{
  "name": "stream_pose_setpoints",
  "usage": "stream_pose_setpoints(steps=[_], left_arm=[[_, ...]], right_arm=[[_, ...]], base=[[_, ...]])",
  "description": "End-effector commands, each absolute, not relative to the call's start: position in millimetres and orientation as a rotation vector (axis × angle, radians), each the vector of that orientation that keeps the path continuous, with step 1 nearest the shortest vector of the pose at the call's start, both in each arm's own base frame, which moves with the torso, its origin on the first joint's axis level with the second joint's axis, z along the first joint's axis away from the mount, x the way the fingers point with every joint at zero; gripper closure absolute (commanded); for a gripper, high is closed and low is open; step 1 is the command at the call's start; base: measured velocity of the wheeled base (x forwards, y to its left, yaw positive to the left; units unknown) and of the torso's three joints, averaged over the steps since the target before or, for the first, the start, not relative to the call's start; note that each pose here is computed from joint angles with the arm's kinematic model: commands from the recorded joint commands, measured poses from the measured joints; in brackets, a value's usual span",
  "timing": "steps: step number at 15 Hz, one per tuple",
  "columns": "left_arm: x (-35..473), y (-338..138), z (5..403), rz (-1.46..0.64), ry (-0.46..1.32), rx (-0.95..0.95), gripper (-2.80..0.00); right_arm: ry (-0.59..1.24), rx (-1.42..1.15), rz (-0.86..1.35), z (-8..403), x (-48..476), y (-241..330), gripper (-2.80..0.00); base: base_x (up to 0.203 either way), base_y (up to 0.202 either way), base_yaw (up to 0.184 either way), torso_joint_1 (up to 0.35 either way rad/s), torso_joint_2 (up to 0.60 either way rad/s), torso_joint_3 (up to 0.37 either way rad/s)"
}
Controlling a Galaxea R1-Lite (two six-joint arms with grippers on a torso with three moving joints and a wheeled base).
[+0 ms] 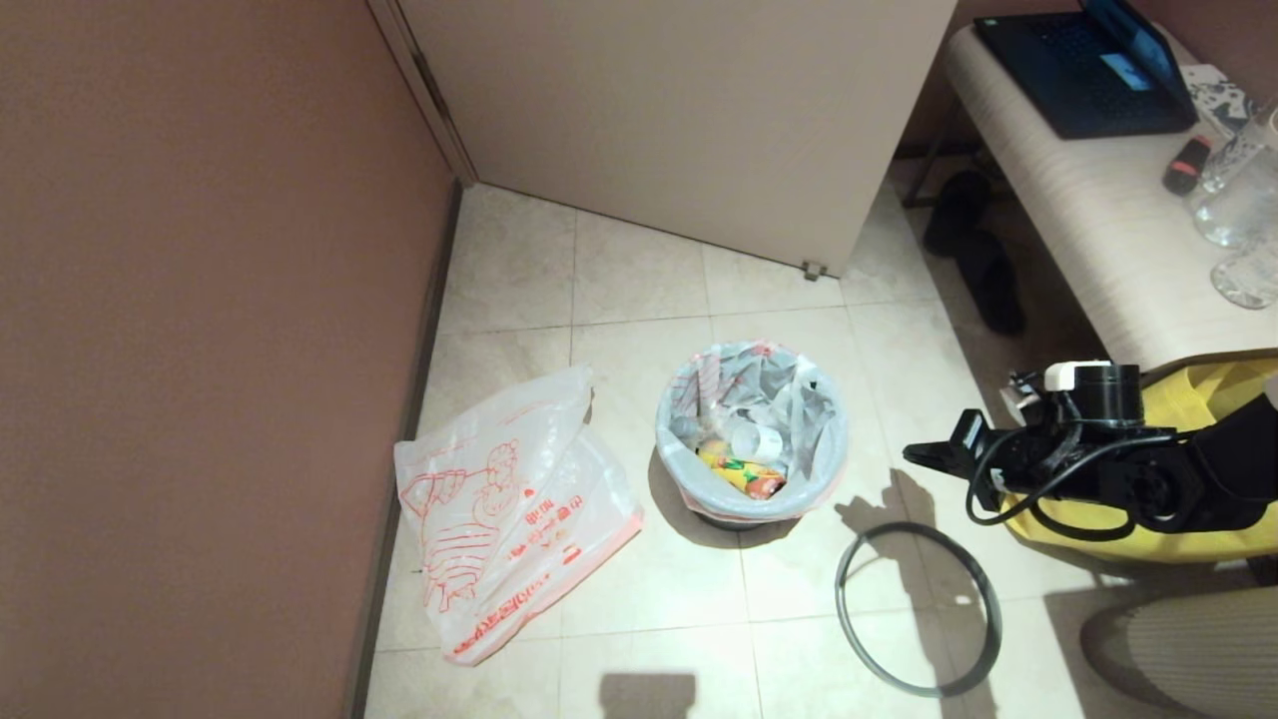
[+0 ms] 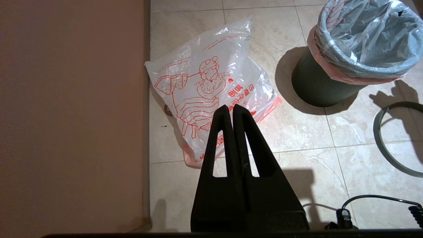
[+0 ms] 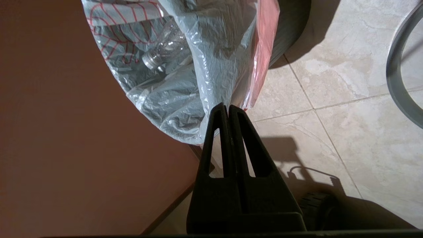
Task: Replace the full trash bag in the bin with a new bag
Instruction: Place the trash bag on the floor
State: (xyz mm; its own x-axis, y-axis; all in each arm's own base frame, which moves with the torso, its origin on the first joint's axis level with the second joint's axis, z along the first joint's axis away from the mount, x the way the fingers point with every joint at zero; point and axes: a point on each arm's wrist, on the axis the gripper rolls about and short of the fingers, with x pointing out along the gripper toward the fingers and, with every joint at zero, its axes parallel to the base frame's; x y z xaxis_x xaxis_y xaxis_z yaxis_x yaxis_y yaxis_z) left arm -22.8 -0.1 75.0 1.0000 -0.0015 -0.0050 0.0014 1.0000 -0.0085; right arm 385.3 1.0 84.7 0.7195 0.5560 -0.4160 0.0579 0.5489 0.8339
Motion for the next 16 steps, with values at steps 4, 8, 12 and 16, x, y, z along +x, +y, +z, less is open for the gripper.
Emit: stream_pose_setpoints(steps=[4, 8, 12, 16], left_arm=[[-22.7, -0.2, 75.0, -0.001, 0.006, -0.008, 0.0], [-22.7, -0.1, 75.0, 0.0, 0.006, -0.009, 0.0], [-22.7, -0.1, 75.0, 0.0, 0.006, -0.008, 0.0], [-22.7, -0.1, 75.0, -0.002, 0.006, -0.008, 0.0]], right_arm=[[0.725, 0.963, 0.335, 89.1, 381.6, 1.9, 0.0], [0.708, 0.96, 0.364, 91.6, 385.2, 1.6, 0.0], [0.724, 0.954, 0.383, 83.4, 382.7, 9.4, 0.0], [0.735, 0.952, 0.373, 77.9, 381.8, 8.6, 0.0]], base=[[0.0, 0.0, 0.0, 0.0, 0.0, 0.0], [0.0, 0.0, 0.0, 0.0, 0.0, 0.0], [0.0, 0.0, 0.0, 0.0, 0.0, 0.0], [0.0, 0.0, 0.0, 0.0, 0.0, 0.0]])
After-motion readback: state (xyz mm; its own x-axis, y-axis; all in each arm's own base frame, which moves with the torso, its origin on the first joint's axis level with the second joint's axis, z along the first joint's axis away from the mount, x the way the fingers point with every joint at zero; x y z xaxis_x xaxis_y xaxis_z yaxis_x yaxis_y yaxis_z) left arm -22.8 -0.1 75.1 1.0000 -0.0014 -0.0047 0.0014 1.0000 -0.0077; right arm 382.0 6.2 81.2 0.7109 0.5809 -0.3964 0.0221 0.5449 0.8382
